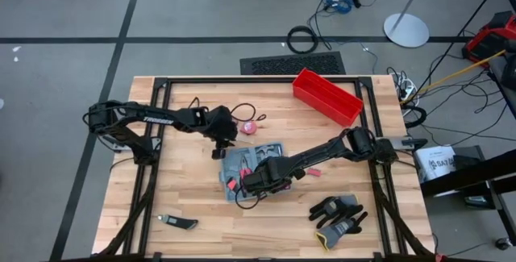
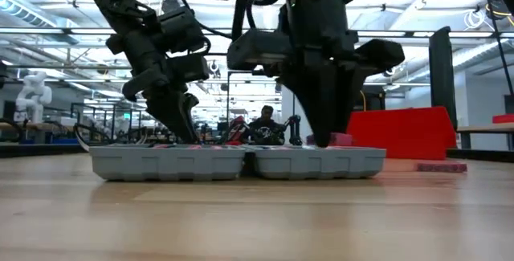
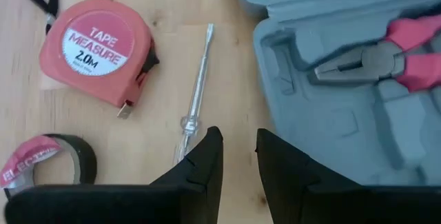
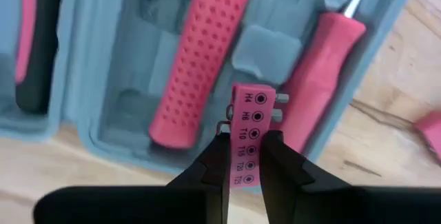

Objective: Prefit tool cases
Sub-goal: Put the screwdriver bits into the toolbox

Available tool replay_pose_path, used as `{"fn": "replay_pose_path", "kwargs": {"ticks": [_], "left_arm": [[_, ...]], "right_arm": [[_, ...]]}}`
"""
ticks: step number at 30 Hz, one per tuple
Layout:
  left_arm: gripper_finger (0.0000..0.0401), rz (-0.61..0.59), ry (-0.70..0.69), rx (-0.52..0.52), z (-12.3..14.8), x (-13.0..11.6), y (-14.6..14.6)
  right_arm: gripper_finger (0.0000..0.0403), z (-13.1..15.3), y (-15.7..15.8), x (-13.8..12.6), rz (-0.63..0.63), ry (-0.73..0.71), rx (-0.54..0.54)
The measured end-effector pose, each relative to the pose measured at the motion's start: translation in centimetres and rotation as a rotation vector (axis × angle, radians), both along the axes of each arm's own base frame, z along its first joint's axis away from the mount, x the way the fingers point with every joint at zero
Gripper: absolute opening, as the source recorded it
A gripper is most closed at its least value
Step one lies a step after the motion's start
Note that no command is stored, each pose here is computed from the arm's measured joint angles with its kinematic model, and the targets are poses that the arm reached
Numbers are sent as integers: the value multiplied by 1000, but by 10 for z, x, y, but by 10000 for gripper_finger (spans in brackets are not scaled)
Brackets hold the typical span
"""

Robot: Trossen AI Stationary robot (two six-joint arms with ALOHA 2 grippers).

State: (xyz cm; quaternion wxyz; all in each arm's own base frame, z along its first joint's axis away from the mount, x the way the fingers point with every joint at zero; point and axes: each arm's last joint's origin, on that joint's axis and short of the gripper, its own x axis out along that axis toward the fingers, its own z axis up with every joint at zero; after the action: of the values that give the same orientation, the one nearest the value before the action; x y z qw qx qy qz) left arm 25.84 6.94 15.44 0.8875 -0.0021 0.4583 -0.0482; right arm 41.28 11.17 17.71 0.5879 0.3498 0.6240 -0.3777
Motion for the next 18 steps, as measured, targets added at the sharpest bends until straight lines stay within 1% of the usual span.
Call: {"fn": "replay_pose_path", "kwargs": {"ticks": [3, 6, 10, 16, 18], "left_arm": [[93, 47, -16, -30, 1, 2, 0], [93, 62, -15, -41, 1, 2, -1], [93, 63, 2, -50, -3, 4, -2], [93, 48, 28, -50, -17, 10, -4], [93, 45, 37, -52, -22, 11, -4]], "right_arm": [[47, -1, -1, 2, -12, -19, -2], [47, -4, -2, 4, -30, -20, -2], [47, -9, -2, 6, -41, -17, 9], [47, -9, -1, 6, -77, -16, 21], [65, -9, -1, 6, -78, -16, 25]]}}
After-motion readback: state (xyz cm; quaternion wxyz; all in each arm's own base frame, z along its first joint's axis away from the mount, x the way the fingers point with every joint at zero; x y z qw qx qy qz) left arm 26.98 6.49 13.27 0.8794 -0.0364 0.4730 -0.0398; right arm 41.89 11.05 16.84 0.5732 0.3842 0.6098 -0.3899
